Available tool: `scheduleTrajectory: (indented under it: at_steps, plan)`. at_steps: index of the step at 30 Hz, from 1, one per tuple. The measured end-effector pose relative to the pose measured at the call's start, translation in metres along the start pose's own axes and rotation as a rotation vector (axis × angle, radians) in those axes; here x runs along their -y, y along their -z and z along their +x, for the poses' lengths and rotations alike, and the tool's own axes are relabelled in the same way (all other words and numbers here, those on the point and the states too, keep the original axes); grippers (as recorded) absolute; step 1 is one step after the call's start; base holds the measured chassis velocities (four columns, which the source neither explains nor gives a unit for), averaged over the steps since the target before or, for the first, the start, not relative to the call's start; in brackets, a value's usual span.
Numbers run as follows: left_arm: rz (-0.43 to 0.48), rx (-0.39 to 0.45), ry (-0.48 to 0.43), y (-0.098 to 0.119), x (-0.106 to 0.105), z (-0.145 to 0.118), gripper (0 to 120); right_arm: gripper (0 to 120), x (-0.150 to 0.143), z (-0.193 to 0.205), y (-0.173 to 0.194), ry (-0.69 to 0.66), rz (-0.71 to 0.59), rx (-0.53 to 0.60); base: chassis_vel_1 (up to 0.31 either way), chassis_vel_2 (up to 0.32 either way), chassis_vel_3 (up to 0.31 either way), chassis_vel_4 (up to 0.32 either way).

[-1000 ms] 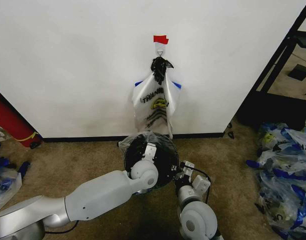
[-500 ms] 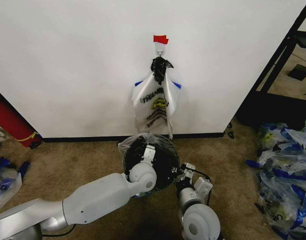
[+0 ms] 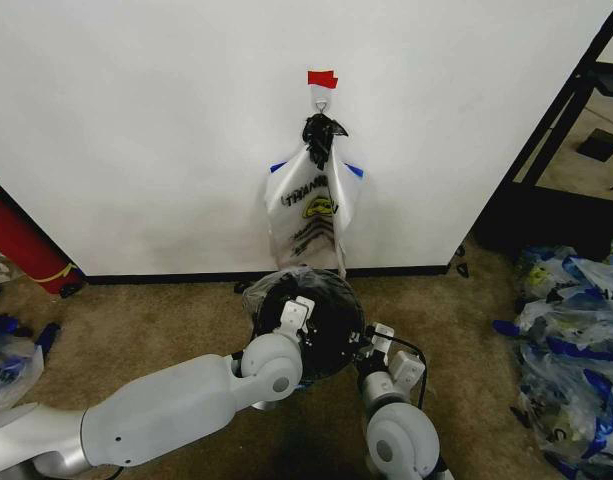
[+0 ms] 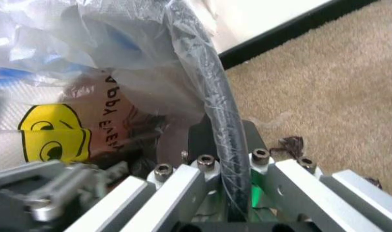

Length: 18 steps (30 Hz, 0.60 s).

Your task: Pick up the garbage bag from the wall and place it over the trash bin.

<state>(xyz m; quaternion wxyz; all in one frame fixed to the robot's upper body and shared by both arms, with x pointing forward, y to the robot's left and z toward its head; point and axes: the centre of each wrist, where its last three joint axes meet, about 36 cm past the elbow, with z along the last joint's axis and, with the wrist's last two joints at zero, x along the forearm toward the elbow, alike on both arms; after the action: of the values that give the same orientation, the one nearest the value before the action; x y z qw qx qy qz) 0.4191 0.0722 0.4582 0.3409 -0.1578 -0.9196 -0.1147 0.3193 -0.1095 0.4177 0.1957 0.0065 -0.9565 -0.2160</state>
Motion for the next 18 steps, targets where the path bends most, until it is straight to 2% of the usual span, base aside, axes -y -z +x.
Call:
scheduleTrajectory:
  at_steps: [8,18]
  plan:
    - [-0.057,-0.062,0.016,-0.005,0.015,-0.021,0,0,-0.001,0.002,-0.004,0.008,0.026,0.018,0.0,0.0,0.0,0.0]
    - [-0.092,-0.093,0.041,-0.007,0.023,-0.039,0,0,-0.003,0.003,-0.006,0.018,0.038,0.024,0.0,0.0,0.0,0.0]
